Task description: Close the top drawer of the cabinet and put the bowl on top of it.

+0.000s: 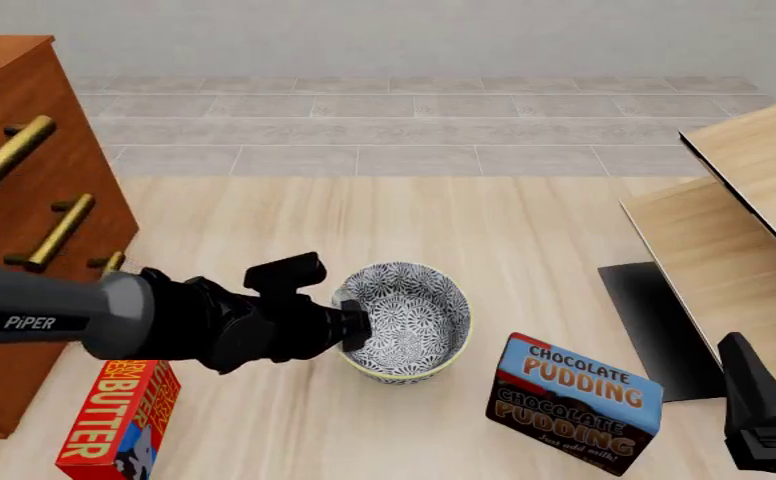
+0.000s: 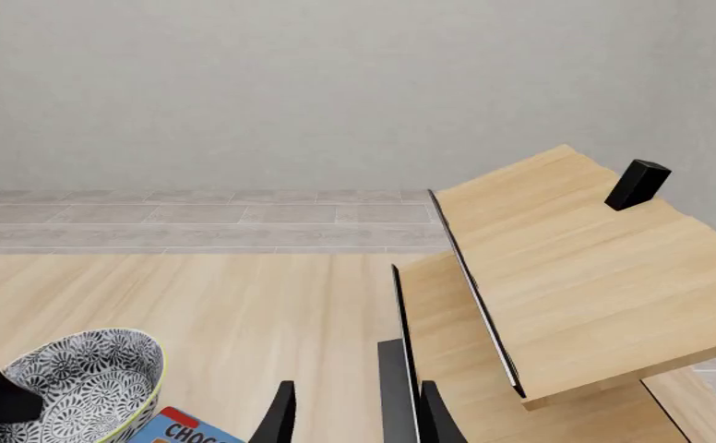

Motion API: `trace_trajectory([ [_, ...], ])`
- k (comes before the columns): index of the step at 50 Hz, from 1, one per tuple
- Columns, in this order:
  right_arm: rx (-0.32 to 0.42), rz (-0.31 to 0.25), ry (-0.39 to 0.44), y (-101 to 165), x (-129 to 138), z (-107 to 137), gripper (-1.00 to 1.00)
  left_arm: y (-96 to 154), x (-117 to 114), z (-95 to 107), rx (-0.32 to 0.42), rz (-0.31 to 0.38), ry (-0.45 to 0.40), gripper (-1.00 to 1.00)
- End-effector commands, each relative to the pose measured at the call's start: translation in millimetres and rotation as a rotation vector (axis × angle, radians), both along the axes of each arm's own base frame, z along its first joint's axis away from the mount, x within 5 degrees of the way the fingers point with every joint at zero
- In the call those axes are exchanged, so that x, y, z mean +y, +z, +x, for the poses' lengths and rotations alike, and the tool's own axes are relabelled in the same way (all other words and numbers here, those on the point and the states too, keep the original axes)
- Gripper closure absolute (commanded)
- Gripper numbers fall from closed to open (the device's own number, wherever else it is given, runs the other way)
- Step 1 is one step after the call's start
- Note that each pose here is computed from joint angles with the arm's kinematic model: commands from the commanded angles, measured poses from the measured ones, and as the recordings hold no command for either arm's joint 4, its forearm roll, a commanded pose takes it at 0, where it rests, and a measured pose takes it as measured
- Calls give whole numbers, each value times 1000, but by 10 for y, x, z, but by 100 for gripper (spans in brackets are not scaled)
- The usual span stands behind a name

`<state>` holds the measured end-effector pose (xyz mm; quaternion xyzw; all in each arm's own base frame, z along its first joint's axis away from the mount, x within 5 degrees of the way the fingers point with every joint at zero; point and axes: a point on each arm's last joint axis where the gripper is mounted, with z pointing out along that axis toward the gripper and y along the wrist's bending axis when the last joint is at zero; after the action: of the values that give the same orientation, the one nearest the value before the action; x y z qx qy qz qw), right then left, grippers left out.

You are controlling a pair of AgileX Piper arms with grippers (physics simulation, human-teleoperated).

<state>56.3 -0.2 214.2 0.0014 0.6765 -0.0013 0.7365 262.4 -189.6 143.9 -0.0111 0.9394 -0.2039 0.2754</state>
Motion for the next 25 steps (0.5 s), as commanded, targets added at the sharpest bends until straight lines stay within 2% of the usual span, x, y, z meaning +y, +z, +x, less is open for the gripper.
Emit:
trace_trajectory([
  [1,0,0,1,1,1,0,-100,-85,-34,2,9,-2,0,-100],
  [15,0,0,1,1,0,0,-100,-119,2,62,5,5,11,-100],
  [16,-1,0,1,1,0,0,-100,-99,23,77,-2,2,16,100],
  [25,0,0,1,1,0,0,-100,41,78,101,-24,-14,34,100],
])
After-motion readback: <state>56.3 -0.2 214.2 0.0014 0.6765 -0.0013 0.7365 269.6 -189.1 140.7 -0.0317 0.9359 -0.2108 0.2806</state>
